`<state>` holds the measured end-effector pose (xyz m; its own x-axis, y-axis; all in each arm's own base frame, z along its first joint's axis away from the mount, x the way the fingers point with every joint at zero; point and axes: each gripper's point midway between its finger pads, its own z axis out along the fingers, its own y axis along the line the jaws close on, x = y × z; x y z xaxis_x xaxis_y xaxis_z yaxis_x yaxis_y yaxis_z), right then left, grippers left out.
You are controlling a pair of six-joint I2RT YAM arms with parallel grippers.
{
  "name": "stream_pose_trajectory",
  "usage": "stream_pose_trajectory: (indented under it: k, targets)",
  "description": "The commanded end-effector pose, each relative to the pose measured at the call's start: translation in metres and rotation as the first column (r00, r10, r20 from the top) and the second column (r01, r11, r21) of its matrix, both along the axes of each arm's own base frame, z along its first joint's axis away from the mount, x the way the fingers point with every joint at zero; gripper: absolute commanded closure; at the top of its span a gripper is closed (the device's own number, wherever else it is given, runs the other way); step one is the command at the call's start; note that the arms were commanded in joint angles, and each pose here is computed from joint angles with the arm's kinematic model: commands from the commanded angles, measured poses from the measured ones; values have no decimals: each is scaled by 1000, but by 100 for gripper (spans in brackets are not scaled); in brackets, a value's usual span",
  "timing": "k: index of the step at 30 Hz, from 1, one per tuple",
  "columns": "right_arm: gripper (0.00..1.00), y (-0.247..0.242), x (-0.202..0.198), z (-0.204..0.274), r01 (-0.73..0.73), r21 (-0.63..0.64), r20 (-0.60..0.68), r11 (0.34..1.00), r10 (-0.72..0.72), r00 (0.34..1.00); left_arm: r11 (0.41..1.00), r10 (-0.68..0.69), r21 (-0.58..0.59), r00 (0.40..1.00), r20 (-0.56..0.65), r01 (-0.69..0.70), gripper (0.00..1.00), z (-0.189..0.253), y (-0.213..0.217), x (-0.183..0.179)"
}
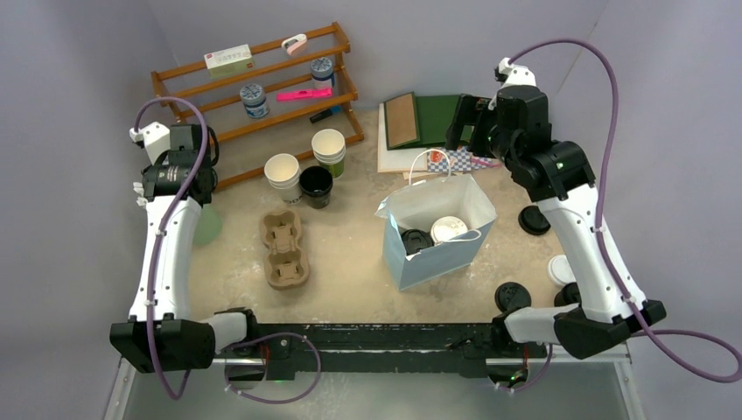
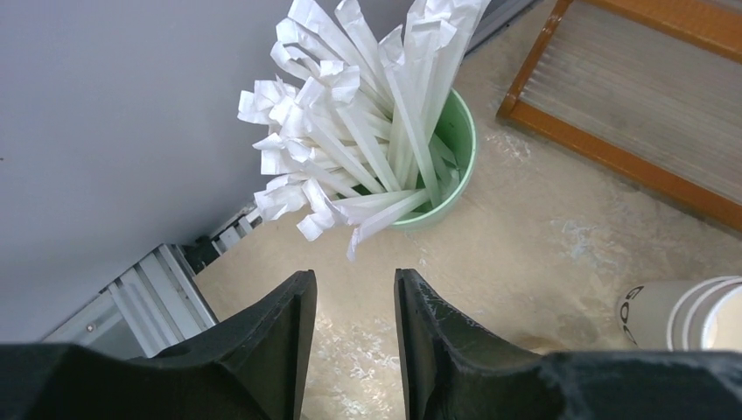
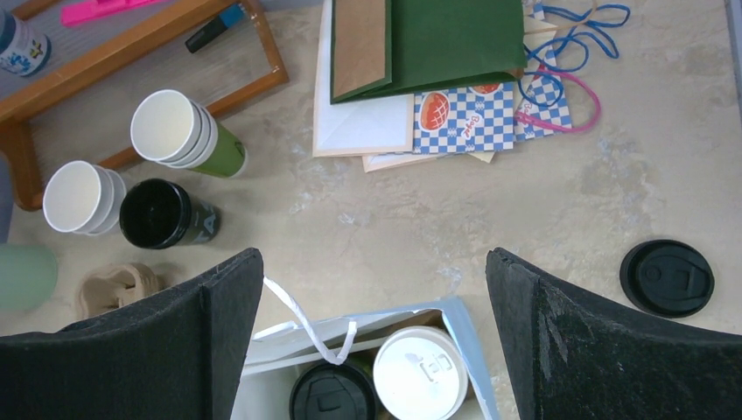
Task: Pack the takeout coffee
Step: Pick up the straw from the storage cup.
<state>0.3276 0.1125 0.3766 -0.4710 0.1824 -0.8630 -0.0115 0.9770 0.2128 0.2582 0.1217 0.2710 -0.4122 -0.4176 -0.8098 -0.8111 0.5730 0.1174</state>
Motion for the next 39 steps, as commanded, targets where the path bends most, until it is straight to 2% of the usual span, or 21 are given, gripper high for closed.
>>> stream_pose_trajectory:
  k: [1,4,16,23,24,27,30,33,35,39]
  targets:
    - [1,7,2,14,-50,4,39,999,50,998,999,-19,30,1000,-14,19,62,-4,6,1]
    - [2,8,2,14,-62,-2,44,998,62,997,1000,-8,29,1000,-16,8,67,-6,8,3]
    - [1,9,2,18,-78,-5,68,997,78,995,998,28,60,999,-36,-26,69,-14,23,9]
    - [1,6,1,23,-74,-13,87,997,75,993,998,57,24,998,-37,-56,74,-30,27,8]
    - [1,6,0,23,-74,-13,88,997,75,993,998,58,17,998,-36,-58,76,-32,26,8]
    - [1,4,0,27,-67,-17,102,998,69,992,997,74,8,997,-19,-74,97,-29,26,9]
    - [1,2,2,33,-56,-16,131,998,58,990,997,67,-45,997,44,-65,100,-15,19,17]
    - [1,1,4,41,-45,-8,166,999,46,985,986,40,-164,982,183,-10,100,2,-2,35]
    - [1,0,4,45,-41,3,180,999,40,983,972,-9,-223,960,280,74,100,16,-20,49]
    - [1,-4,-2,49,-22,27,198,999,16,980,966,-53,-216,926,374,142,100,57,-32,60]
